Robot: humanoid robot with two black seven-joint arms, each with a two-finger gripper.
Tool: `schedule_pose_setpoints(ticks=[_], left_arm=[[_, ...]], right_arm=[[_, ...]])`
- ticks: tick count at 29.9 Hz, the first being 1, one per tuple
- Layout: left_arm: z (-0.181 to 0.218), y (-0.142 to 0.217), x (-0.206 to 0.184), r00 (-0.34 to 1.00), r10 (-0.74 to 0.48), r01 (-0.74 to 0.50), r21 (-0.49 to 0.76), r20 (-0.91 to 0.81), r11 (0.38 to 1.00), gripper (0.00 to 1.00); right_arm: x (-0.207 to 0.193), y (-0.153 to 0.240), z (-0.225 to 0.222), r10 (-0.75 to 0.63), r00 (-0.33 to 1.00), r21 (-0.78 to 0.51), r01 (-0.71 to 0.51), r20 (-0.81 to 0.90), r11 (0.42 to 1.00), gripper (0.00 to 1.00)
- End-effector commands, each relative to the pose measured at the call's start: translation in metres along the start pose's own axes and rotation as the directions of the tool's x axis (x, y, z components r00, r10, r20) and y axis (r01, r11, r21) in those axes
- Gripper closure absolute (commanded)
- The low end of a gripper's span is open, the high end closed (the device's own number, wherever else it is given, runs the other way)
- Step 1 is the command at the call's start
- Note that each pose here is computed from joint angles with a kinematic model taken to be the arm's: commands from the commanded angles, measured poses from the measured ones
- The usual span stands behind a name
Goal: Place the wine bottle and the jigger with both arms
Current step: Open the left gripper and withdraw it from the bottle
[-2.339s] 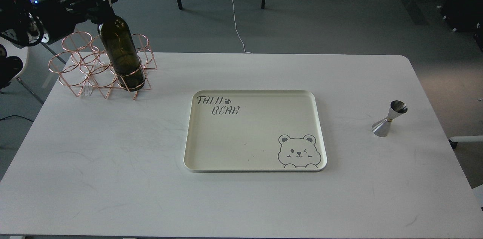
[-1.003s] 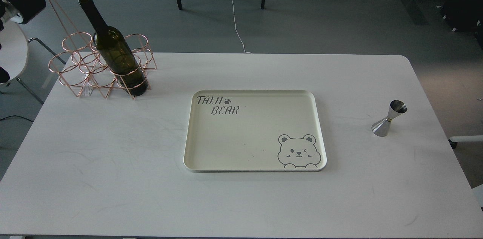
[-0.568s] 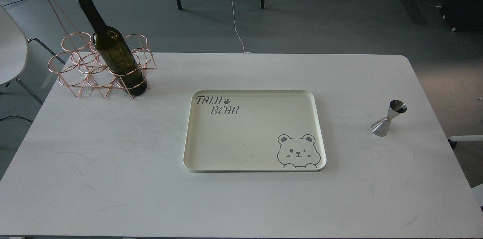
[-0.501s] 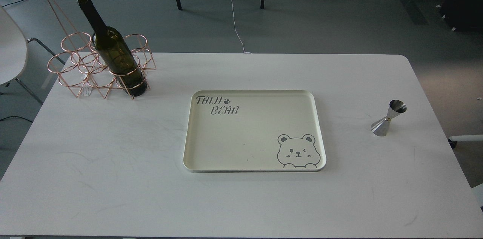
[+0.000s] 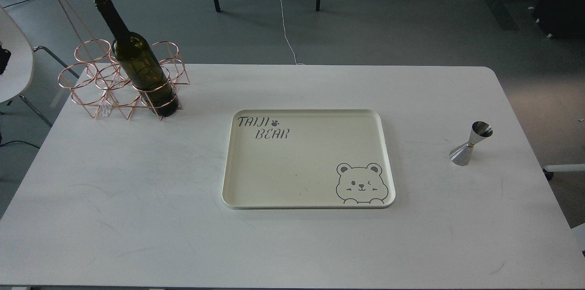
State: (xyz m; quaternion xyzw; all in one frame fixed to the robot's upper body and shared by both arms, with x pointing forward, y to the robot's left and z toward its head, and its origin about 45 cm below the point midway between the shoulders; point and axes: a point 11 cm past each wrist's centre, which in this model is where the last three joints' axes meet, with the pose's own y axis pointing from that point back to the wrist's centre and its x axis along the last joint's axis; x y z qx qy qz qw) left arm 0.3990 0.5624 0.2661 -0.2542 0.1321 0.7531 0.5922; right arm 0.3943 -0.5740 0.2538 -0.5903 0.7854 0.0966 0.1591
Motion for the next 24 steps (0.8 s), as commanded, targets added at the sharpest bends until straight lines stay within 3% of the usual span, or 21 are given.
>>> schedule_pose_setpoints(ticks=[1,10,24], left_arm=[[-0.028,0.014,0.014,0.992,0.054,-0.054,0.010,-0.116,0.999,0.02],[-0.058,0.039,0.035,0.965,0.129,-0.129,0.014,-0.228,0.992,0.02],[-0.061,0.044,0.040,0.965,0.139,-0.138,0.023,-0.223,0.990,0.01]], right_arm=[[0.016,0.015,0.020,0.035,0.995,-0.040,-0.032,0.098,0.999,0.01],[0.025,0.036,0.064,0.098,0.977,-0.096,-0.081,0.191,0.992,0.01],[0.017,0.038,0.080,0.085,0.978,-0.125,-0.062,0.191,0.990,0.01]])
